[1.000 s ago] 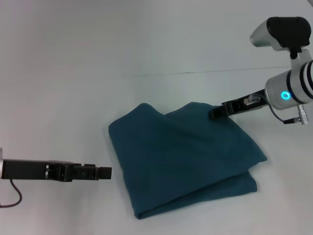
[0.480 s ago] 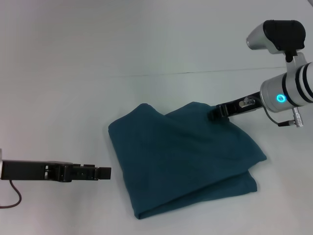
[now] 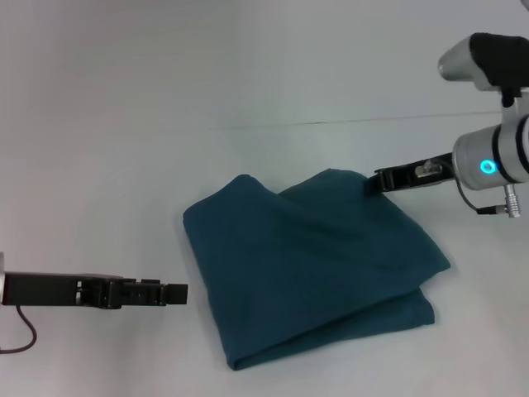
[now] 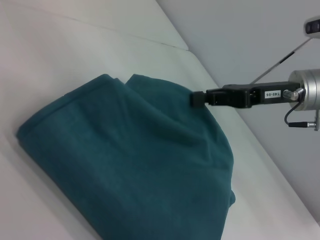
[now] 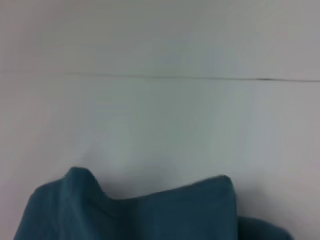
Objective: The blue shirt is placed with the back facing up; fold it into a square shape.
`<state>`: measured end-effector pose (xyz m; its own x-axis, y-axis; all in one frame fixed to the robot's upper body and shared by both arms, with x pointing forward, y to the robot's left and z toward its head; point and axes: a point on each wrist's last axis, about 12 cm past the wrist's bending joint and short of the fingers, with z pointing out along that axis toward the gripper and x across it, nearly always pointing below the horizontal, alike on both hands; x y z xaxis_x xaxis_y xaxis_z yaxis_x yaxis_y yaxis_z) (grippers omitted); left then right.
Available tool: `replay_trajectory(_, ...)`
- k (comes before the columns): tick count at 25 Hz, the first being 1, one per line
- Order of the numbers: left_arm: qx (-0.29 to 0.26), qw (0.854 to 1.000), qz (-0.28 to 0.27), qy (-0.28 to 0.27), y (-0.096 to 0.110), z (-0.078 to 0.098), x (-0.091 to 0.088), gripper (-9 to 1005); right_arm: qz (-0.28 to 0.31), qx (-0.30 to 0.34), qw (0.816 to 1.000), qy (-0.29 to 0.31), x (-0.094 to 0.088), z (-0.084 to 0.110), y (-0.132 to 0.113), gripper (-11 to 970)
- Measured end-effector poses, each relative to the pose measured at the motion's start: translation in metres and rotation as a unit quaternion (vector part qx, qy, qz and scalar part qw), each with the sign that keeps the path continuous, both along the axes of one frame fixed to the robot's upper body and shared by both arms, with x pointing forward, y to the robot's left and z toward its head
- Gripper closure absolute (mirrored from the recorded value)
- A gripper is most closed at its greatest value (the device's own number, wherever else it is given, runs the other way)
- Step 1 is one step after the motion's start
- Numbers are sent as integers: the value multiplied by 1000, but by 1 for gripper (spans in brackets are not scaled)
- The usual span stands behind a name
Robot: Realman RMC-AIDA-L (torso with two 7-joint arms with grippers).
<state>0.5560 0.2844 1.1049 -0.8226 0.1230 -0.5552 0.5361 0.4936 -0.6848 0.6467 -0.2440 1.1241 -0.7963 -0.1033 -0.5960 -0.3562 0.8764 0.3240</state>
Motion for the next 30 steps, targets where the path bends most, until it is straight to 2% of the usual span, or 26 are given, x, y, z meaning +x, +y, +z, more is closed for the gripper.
replay_trajectory(8, 0, 1000, 1, 1, 0, -1, -1, 76, -37, 36, 999, -14, -8, -1, -18, 923)
replay_trajectory(17, 0, 1000, 1, 0, 0, -1, 0, 76, -66, 43, 997, -17, -12, -9, -27, 922)
replay_trajectory(25, 8, 1000, 2, 7, 1, -1, 0, 76, -81, 43, 996, -24, -11, -6, -36, 825)
replay_trajectory(30, 20, 998, 33, 52, 3, 0, 5, 76, -92, 54, 994, -33, -13, 6, -51, 765)
